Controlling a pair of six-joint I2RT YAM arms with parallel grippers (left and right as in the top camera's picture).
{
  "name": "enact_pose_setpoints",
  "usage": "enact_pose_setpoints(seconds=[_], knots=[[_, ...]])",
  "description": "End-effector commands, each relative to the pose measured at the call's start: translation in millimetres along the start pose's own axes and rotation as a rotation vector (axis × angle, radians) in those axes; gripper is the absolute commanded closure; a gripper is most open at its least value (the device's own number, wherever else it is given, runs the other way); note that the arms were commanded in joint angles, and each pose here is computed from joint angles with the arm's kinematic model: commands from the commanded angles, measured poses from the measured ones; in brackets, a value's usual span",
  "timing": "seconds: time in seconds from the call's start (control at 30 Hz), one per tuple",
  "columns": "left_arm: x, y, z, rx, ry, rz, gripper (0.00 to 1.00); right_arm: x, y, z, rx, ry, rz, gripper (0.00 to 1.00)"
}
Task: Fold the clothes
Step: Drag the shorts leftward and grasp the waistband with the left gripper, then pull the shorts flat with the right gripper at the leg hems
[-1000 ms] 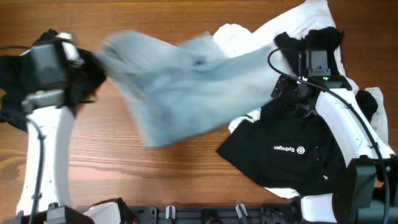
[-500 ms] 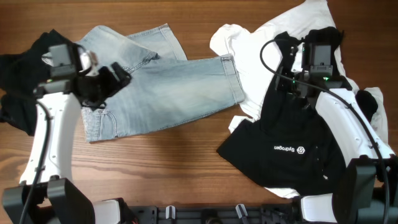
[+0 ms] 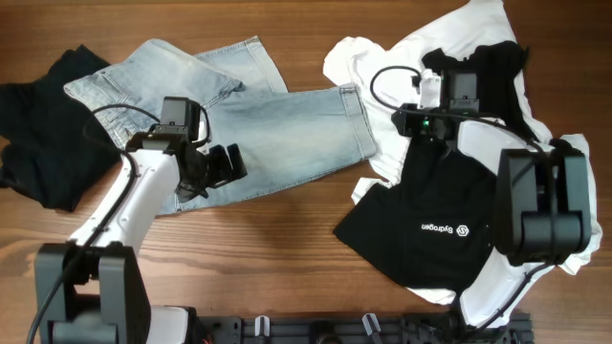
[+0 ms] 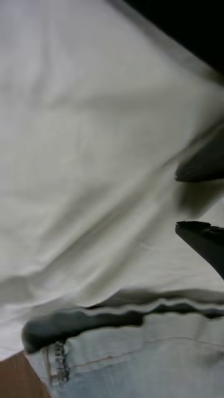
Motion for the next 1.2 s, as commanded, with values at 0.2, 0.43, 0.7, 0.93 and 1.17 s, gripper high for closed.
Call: enact_pose_setpoints(seconds=[0.2,0.43,0.7,0.93,1.17], knots=[[5,3,-1,0.01,0.006,0.023,0.0,-88,-197,-122,0.645,0.249,-0.716,0.67],[5,3,-1,0.01,0.004,0.022,0.0,-210,-282,-149,1.0,0.122,-0.887,0.55],[5,3,-1,0.01,0.004,0.022,0.0,-147,-173,-7,0.394,-0.107,-0.161,0.4],[5,7,-6,0.004,0.029,0.042,0.0,-46,-6,29,0.005,0.101,0.064,0.26],[5,7,-6,0.005,0.028,0.042,0.0,14,84,-15,-0.106,0.336,0.168,0.27]])
Point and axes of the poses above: each gripper's point midway between its finger pads, its own x axis out along the fingers, its own y axis along the line the jaws close on, z = x × y, the point moved 4 cm from there along -x, back along the fingers, and after that the axes turned 14 degrees about -x, right-handed, at the moved point
